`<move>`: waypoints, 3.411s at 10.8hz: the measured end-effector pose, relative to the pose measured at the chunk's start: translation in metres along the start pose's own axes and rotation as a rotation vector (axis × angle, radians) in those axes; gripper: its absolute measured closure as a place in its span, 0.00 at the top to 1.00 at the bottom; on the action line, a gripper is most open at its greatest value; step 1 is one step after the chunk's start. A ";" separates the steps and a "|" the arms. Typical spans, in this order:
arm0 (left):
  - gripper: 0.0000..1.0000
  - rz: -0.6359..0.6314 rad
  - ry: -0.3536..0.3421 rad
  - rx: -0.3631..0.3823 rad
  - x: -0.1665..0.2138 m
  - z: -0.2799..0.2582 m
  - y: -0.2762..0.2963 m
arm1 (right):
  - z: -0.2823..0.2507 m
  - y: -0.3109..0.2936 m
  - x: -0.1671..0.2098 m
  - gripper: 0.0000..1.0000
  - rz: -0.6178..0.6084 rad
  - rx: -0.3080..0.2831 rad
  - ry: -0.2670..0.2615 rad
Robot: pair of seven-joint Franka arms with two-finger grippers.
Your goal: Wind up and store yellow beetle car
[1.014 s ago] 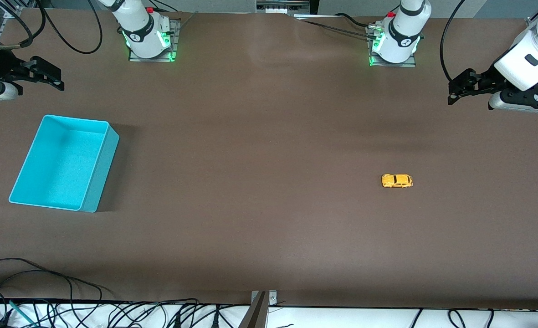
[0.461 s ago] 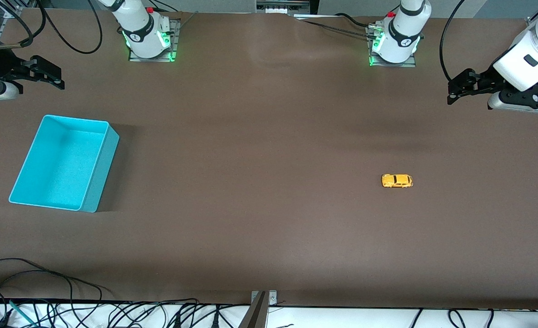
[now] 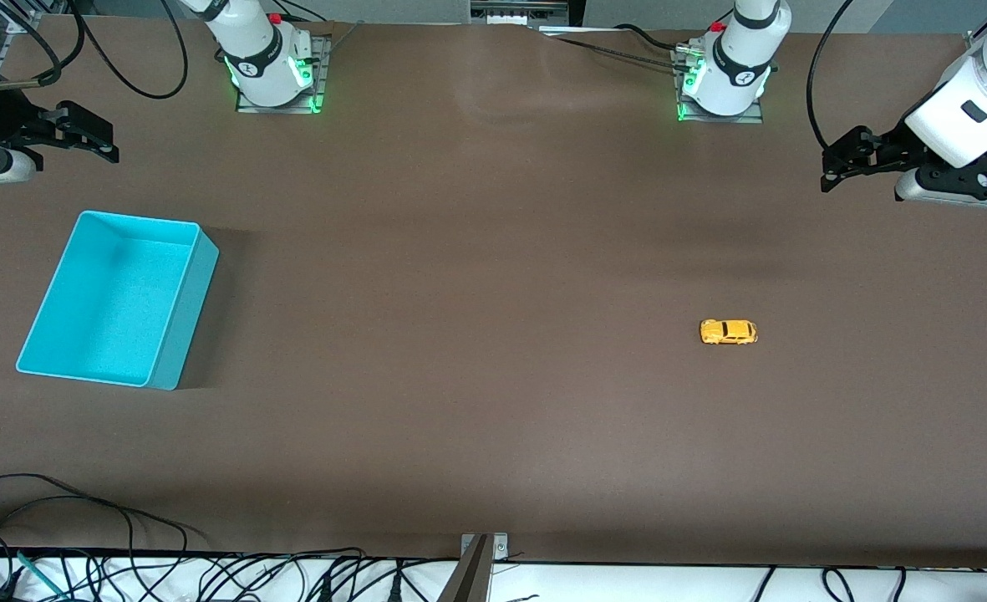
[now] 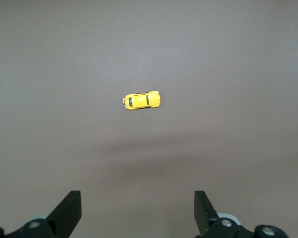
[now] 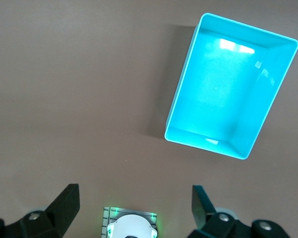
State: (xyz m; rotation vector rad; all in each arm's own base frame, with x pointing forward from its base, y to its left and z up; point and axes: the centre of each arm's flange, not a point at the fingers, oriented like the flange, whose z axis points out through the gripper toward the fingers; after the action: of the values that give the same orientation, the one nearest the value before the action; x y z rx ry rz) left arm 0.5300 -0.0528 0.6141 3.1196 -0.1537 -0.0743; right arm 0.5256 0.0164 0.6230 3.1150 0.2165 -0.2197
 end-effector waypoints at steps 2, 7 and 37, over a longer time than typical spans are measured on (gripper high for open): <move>1.00 0.000 0.000 0.000 0.000 0.000 0.000 | 0.000 -0.001 0.000 1.00 -0.001 0.000 0.000; 1.00 0.000 -0.001 0.000 0.000 0.000 0.000 | 0.004 -0.001 0.003 1.00 -0.002 0.000 -0.007; 1.00 -0.006 -0.002 -0.001 0.000 0.001 -0.003 | 0.013 0.000 0.010 1.00 -0.001 0.002 -0.025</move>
State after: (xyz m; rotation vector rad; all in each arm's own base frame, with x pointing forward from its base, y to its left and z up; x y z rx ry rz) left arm 0.5307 -0.0495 0.6133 3.1194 -0.1441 -0.0774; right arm 0.5335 0.0170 0.6086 3.1122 0.2173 -0.2591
